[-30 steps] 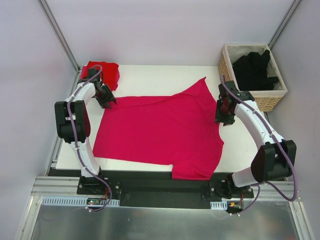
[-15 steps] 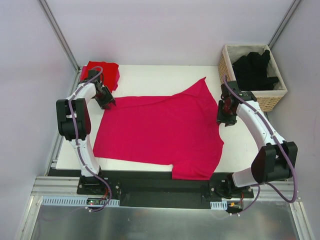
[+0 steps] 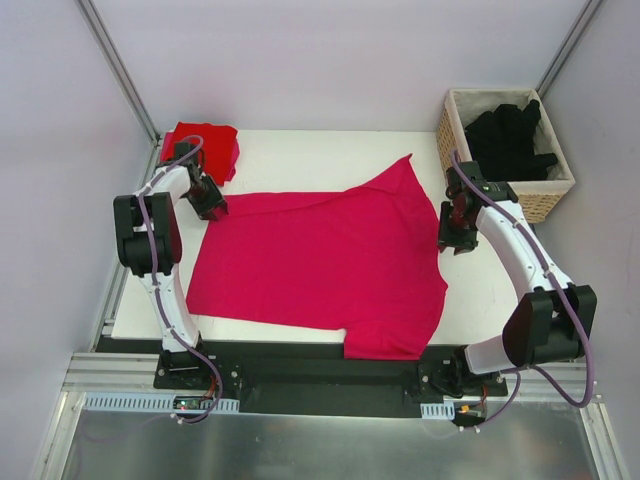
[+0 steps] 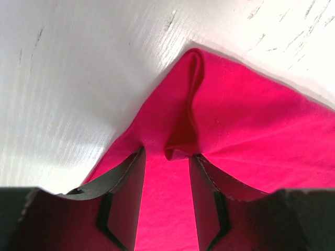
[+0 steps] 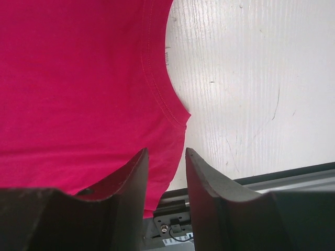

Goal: Fold and stack the t-shirts

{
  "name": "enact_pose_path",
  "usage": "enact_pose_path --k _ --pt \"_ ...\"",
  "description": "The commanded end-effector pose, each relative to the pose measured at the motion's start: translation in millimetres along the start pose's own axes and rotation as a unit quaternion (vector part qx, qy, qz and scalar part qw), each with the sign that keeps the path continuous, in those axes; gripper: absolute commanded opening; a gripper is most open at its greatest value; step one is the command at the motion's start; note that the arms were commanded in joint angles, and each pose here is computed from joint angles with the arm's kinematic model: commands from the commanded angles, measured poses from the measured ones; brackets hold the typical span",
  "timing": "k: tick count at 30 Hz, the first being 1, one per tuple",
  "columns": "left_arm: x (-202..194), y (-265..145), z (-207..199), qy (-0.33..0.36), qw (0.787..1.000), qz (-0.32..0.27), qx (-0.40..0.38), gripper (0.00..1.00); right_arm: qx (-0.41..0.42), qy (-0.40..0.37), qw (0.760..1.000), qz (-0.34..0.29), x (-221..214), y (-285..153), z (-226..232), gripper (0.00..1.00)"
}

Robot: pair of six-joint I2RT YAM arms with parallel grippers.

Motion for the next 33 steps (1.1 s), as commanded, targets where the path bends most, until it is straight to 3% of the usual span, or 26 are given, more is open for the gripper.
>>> enact_pose_path --k 1,14,18,22,24,33 --pt "14 -4 -11 0.000 1.000 -0.014 -0.024 0.38 0.006 -0.004 1.000 -0.006 4 -14 -2 0.37" --pt "19 -1 -19 -0.004 0.999 -0.009 -0.043 0.34 0.016 0.000 1.000 0.011 5 -10 3 0.35" --pt "16 2 -20 -0.007 0.999 -0.003 -0.048 0.29 0.012 -0.002 1.000 0.011 7 -11 2 0.34" --pt "16 3 -21 -0.003 0.999 -0.002 -0.051 0.06 0.011 -0.004 1.000 0.013 10 -11 2 0.32" --pt "18 1 -22 -0.002 0.999 -0.004 -0.054 0.00 0.012 -0.003 1.000 0.015 9 -10 3 0.31" --pt "51 -32 -56 -0.009 0.992 -0.047 -0.115 0.00 0.016 -0.003 0.999 0.028 7 -8 5 0.29"
Point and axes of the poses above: each gripper's point midway between its finger pads, its own y axis out along the fingers, its own z axis along the line the jaws close on, x = y × z, the point moved 5 cm from there along -y, back along the fingers, and after that the axes turned 4 degrees about -y, right-handed, at the moved point
